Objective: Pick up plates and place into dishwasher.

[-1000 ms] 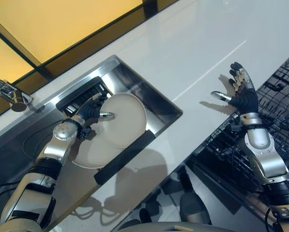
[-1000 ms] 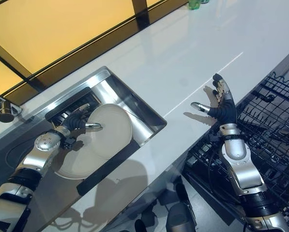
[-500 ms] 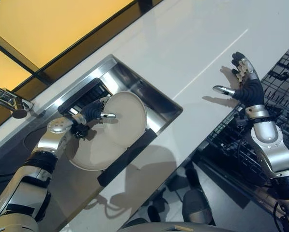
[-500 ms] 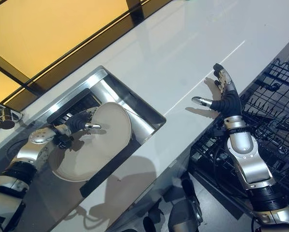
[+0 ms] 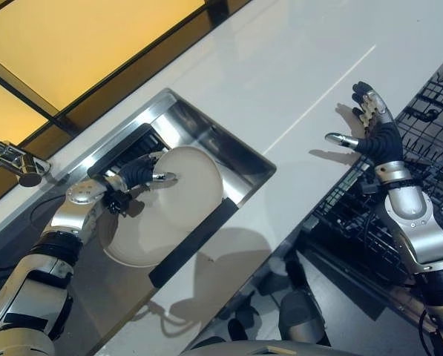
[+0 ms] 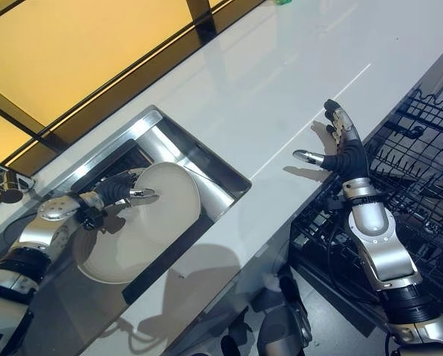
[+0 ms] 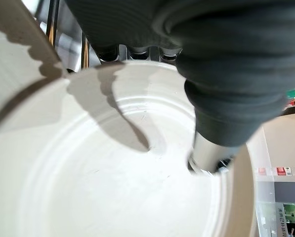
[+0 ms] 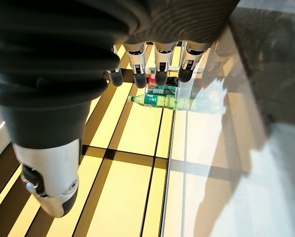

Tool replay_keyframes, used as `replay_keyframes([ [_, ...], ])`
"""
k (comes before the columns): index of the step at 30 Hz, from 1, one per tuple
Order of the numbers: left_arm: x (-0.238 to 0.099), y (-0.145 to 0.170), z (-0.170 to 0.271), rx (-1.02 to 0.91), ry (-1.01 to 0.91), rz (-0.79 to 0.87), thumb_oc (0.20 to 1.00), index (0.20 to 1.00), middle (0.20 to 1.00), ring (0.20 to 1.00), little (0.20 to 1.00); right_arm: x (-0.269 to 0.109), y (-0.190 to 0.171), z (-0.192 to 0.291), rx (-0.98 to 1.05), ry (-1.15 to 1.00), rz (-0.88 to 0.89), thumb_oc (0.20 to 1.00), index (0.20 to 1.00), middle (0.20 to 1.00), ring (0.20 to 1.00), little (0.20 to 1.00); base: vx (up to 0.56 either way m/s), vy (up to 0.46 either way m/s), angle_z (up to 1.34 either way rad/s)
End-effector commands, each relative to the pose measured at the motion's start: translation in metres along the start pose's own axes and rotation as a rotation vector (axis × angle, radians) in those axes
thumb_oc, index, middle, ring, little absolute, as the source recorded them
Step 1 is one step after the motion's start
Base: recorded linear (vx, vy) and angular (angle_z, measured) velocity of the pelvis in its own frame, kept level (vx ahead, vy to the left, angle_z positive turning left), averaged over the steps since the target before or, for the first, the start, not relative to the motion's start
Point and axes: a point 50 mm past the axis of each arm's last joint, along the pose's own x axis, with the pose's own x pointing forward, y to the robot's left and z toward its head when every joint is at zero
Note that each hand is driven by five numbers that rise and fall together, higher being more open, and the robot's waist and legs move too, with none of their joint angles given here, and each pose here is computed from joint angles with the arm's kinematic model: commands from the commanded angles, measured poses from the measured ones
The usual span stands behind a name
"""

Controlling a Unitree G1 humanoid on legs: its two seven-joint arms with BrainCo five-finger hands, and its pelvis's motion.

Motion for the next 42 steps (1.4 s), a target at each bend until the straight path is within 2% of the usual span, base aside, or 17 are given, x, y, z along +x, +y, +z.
replay_keyframes([
  [1,0.009,-0.031,0.025,0.081,-0.161,-0.216,0.2,0.2,0.2,0.2,0.2,-0.008,-0.004,-0.001,-0.006,-0.005,0.005,1.0,1.0,1.0,1.0,1.0,0.0,0.0,0.0],
  [16,0.009,-0.035,0.031,0.107,-0.195,-0.193,0.2,0.2,0.2,0.2,0.2,-0.009,-0.003,-0.002,-0.002,0.002,-0.003,1.0,1.0,1.0,1.0,1.0,0.0,0.003,0.02],
  [19,0.002,-0.016,0.045,0.186,-0.302,0.123,0.2,0.2,0.2,0.2,0.2,-0.011,0.0,-0.005,0.01,0.006,-0.013,1.0,1.0,1.0,1.0,1.0,-0.02,-0.029,0.04],
  [23,-0.014,-0.002,0.055,0.253,-0.418,0.375,0.2,0.2,0.2,0.2,0.2,-0.016,0.0,-0.007,0.025,0.009,-0.038,1.0,1.0,1.0,1.0,1.0,-0.03,-0.058,0.03],
  [28,-0.027,0.003,0.072,0.375,-0.53,0.61,0.2,0.2,0.2,0.2,0.2,-0.018,0.003,-0.009,0.053,0.007,-0.065,1.0,1.0,1.0,1.0,1.0,-0.04,-0.09,0.02],
  [34,-0.049,0.006,0.091,0.489,-0.669,0.789,0.2,0.2,0.2,0.2,0.2,-0.023,0.007,-0.012,0.076,0.001,-0.087,1.0,1.0,1.0,1.0,1.0,-0.02,-0.078,0.05],
  [42,-0.064,0.009,0.112,0.554,-0.761,0.86,0.2,0.2,0.2,0.2,0.2,-0.019,0.011,-0.002,0.087,-0.052,-0.081,1.0,1.0,1.0,1.0,1.0,-0.01,-0.058,0.06],
])
